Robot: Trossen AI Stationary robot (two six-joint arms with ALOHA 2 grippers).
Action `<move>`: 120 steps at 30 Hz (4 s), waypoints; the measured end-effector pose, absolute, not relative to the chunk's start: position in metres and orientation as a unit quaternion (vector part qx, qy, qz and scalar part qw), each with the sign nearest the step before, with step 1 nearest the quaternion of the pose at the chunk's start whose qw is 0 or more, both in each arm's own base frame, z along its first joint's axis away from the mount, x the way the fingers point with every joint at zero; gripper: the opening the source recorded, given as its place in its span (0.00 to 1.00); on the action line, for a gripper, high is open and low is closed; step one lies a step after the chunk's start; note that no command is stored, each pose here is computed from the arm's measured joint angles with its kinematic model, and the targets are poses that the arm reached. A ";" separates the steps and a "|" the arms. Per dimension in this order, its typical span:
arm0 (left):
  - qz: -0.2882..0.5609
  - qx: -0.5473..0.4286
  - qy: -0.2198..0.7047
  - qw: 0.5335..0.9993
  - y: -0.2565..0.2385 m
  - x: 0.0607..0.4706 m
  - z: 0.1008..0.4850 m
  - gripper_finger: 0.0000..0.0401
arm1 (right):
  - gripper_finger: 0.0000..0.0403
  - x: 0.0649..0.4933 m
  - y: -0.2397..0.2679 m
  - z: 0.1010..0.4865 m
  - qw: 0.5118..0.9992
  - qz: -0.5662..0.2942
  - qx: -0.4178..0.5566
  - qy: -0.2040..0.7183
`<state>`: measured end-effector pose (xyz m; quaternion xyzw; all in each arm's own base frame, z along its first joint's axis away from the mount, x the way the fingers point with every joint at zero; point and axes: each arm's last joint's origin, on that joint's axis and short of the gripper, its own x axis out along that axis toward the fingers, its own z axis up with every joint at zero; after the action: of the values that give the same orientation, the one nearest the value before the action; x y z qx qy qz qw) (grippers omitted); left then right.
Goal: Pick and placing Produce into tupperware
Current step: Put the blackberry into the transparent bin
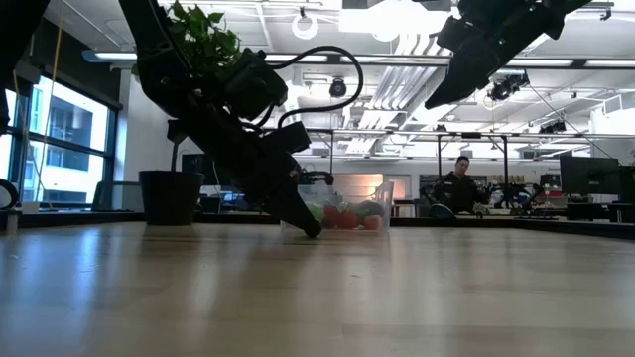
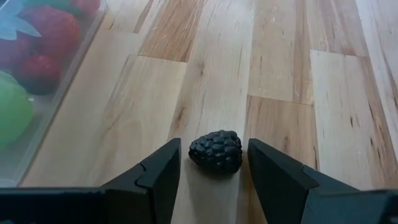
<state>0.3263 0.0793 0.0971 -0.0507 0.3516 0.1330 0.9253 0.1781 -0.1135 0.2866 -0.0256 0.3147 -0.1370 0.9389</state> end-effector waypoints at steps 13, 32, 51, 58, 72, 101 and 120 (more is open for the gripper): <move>0.131 -0.050 0.349 0.927 0.079 0.327 0.098 0.44 | 0.19 0.178 -0.113 0.287 0.939 -0.137 -0.026 0.315; 0.134 -0.062 0.347 0.926 0.079 0.327 0.098 0.29 | 0.19 0.178 -0.113 0.287 0.939 -0.137 -0.026 0.315; 0.153 -0.026 0.225 0.962 0.081 0.334 0.142 0.29 | 0.19 0.178 -0.114 0.287 0.939 -0.137 -0.026 0.315; 0.214 0.069 0.158 0.961 0.096 0.337 0.196 0.29 | 0.19 0.178 -0.114 0.287 0.939 -0.137 -0.026 0.315; 0.171 -0.004 0.397 0.902 0.201 0.359 0.215 0.29 | 0.19 0.178 -0.114 0.287 0.939 -0.137 -0.026 0.315; 0.137 -0.037 0.436 0.889 0.209 0.364 0.183 0.52 | 0.19 0.178 -0.114 0.287 0.939 -0.137 -0.026 0.315; 0.131 -0.032 0.483 0.865 0.195 0.362 0.176 0.49 | 0.19 0.178 -0.114 0.287 0.939 -0.137 -0.026 0.315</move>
<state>0.3619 0.1951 0.1761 -0.0321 0.4830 0.1313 0.8651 0.1781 -0.1136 0.2865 -0.0257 0.3149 -0.1370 0.9388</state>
